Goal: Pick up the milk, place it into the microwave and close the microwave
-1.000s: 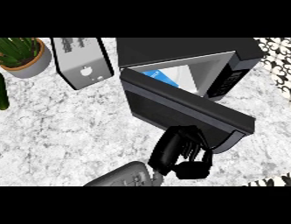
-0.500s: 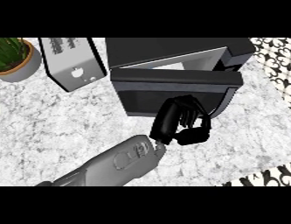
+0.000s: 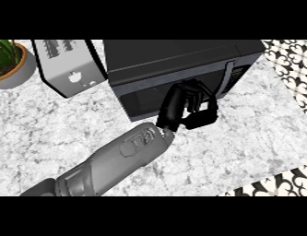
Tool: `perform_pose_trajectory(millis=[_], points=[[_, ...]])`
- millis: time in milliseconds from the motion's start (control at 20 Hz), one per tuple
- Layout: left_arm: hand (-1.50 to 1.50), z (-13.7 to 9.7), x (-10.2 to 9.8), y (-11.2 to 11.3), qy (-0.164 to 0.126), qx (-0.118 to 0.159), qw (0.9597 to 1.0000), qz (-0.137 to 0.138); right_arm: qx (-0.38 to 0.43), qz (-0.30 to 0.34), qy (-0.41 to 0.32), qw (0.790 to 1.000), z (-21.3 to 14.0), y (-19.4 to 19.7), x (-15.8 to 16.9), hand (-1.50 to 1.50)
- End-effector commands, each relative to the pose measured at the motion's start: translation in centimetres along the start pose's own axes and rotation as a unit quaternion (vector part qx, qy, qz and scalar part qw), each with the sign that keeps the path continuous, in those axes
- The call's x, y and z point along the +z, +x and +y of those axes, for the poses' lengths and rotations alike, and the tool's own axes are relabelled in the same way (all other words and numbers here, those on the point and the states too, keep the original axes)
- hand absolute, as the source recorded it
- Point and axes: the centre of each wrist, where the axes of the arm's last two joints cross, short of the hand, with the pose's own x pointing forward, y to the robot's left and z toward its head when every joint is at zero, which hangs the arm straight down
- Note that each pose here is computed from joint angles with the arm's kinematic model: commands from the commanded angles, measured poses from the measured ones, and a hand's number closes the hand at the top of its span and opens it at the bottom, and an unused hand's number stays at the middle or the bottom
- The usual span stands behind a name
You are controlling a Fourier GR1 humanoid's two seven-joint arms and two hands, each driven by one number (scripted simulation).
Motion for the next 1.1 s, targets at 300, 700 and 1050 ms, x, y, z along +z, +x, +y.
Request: perform_pose_trajectory(millis=[300, 700, 1050], points=[[1.50, 1.2, -2.0, 0.6, 0.022, 0.053, 0.9984, -0.001, 0.000, -0.019, -0.003, 1.000, -0.5, 0.8, -0.9, -1.50], [1.50, 2.0, -2.0, -0.8, 0.059, 0.063, 0.9961, 0.016, -0.009, -0.019, 0.009, 1.000, -0.9, 1.4, -0.9, -1.50], [1.50, 1.9, -2.2, -0.5, 0.078, 0.066, 0.9947, -0.014, -0.018, -0.027, 0.049, 0.998, -0.7, 2.1, -1.8, -1.50]])
